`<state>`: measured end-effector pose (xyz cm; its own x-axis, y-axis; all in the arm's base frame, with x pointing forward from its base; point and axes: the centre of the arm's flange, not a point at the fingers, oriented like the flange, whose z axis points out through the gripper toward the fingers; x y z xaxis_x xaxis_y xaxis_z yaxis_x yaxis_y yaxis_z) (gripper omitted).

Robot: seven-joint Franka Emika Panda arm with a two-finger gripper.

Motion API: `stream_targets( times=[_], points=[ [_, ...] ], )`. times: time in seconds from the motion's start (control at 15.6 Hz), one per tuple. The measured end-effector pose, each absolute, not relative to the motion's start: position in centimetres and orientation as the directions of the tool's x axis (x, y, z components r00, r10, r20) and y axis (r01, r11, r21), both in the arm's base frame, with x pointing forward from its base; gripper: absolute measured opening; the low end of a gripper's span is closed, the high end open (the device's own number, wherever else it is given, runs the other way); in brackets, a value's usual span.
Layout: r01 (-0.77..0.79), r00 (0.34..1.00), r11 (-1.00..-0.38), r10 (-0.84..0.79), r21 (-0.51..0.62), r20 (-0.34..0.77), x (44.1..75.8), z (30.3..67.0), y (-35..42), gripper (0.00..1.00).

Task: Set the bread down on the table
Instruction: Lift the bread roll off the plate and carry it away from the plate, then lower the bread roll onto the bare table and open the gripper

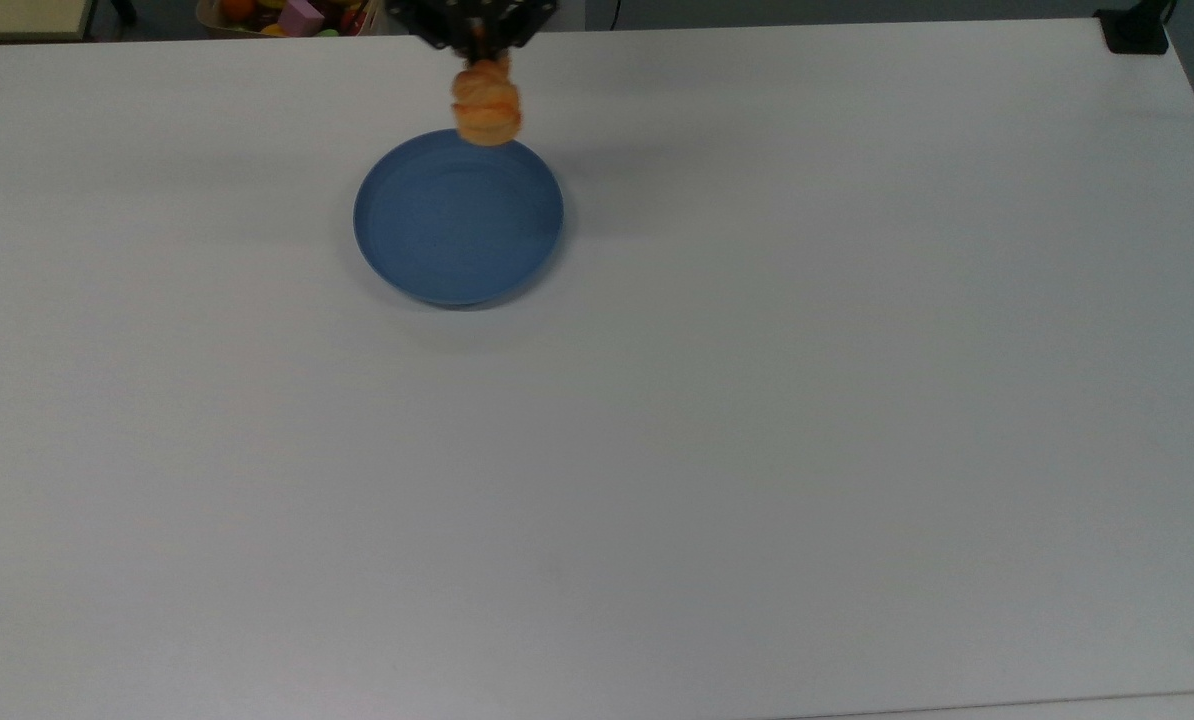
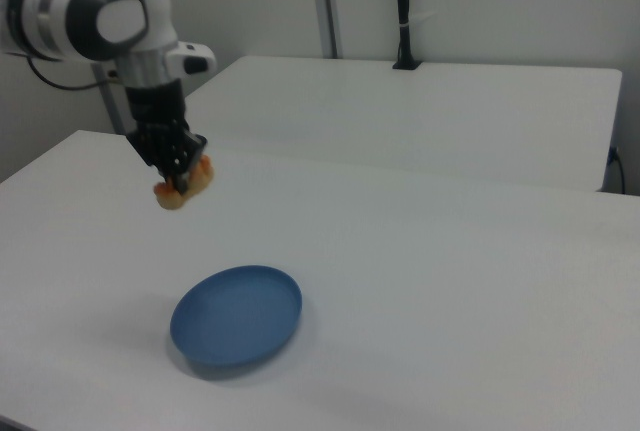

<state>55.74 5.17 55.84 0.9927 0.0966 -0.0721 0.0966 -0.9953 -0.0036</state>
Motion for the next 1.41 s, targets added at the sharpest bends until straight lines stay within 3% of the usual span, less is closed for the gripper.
stream_targets(
  times=[0.32, 0.77, 1.03, 1.41],
  points=[
    [0.115, 0.993, -0.993, 0.116, -0.004, -0.020, 53.7, 58.5, 17.5, 0.12],
    [0.164, 0.987, -0.983, 0.163, -0.084, 0.009, 51.3, 55.7, 30.3, 0.12],
    [0.165, 0.986, -0.980, 0.164, -0.110, 0.020, 51.6, 50.6, 36.0, 0.12],
    [0.141, 0.988, -0.989, 0.143, -0.047, -0.052, 50.7, 38.3, 42.4, 0.11]
  ],
)
